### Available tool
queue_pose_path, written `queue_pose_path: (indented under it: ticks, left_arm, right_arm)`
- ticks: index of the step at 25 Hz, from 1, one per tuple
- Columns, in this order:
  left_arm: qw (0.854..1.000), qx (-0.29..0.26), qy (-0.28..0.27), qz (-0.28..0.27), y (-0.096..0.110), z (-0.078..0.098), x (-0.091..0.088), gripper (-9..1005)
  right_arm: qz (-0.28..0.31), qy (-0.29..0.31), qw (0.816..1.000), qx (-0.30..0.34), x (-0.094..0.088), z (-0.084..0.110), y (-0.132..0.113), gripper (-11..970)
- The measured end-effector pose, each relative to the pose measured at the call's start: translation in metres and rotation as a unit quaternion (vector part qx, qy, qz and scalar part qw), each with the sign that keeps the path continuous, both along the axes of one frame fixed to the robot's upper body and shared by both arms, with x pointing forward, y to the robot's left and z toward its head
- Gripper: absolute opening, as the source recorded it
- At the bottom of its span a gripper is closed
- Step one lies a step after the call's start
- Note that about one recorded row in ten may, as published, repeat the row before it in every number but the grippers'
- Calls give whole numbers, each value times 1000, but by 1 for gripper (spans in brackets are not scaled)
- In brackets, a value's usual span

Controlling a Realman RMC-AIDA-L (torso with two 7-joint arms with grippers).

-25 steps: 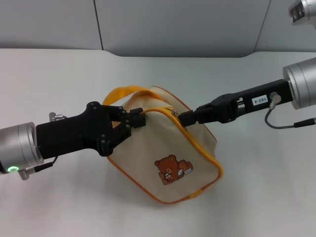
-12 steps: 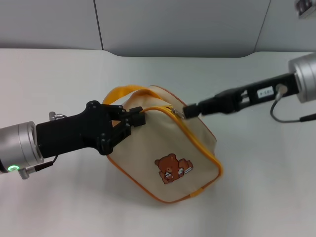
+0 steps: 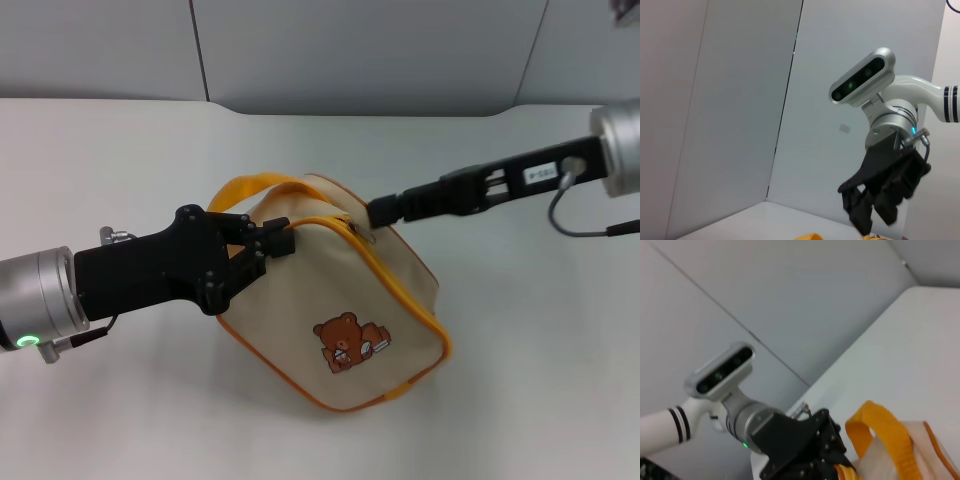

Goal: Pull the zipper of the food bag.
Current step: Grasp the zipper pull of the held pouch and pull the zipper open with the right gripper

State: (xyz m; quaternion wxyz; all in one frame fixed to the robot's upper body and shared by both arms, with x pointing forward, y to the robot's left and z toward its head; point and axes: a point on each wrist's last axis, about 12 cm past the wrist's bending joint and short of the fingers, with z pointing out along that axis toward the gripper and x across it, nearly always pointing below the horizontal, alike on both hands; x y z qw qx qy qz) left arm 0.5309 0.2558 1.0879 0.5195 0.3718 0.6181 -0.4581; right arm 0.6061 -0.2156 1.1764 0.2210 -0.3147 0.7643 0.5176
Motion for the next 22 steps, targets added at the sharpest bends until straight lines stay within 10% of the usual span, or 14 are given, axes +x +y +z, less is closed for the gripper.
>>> queue_pose_path:
  ticks: [8, 22]
  left_arm:
    - [1000, 1, -2, 1, 0, 0, 0, 60]
    - [1000, 1, -2, 1, 0, 2, 2, 60]
  right_arm:
    - [34, -62, 997, -15, 3, -4, 10, 395]
    - [83, -91, 991, -53, 4, -3, 18, 380]
